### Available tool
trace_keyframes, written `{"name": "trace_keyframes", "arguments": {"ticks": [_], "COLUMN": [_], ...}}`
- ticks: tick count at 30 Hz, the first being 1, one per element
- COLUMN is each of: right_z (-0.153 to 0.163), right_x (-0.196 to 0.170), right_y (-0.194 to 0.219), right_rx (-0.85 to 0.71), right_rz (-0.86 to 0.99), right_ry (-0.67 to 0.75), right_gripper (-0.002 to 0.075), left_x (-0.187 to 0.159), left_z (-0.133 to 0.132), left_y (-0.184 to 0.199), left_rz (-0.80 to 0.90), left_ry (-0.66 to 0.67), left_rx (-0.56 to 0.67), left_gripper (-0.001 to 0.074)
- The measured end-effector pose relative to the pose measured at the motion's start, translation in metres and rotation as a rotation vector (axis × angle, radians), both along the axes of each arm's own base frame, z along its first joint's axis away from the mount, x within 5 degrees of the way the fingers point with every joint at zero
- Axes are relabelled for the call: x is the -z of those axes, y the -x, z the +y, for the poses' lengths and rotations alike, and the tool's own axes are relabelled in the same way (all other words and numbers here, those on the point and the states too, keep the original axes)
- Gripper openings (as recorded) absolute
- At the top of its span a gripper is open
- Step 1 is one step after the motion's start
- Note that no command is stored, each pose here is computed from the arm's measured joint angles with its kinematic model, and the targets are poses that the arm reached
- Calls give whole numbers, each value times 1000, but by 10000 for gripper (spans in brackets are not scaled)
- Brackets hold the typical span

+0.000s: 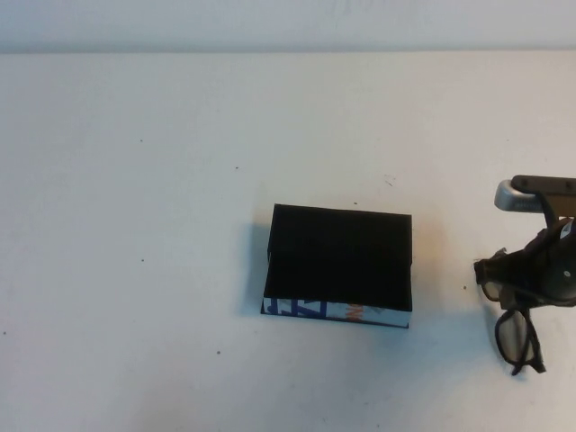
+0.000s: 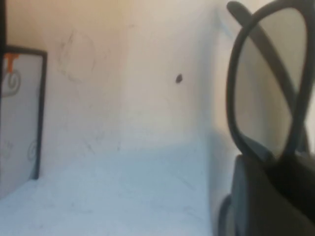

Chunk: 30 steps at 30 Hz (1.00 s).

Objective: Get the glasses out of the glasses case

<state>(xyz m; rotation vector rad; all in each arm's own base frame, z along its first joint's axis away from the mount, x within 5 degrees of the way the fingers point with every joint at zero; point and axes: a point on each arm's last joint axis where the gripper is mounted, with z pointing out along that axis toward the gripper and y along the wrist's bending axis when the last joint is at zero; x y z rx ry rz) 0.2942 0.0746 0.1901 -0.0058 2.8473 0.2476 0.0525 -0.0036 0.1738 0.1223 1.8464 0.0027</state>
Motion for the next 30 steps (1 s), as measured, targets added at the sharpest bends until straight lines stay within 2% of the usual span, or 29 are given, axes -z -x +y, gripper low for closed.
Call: {"name": "trace_keyframes", "arguments": {"ticks": [5,9,13,20,25,30], "right_z": [0,0,-1,-10,-20,-28], "right_x": [3,1,-21,-117,-163,-160], "right_y": [-5,-6,-2,43,87,130], "right_rx": [6,3,-11,-66,-79,-57], "right_rz": [-32,-36,-102,-441,-653,-822], "right_ry": [1,2,-6,-43,-72,-138], "right_gripper": [256,291,239,19,-11,-16], "left_x": [0,0,0,0,0,0], "left_z": [0,0,0,0,0,0], "left_y": [0,0,0,0,0,0], "left_rz": [0,0,0,0,0,0], "left_ry": [0,0,0,0,0,0], "left_rx": [0,0,0,0,0,0], "left_gripper": [-6,-6,-6,-6,-6,-6]}}
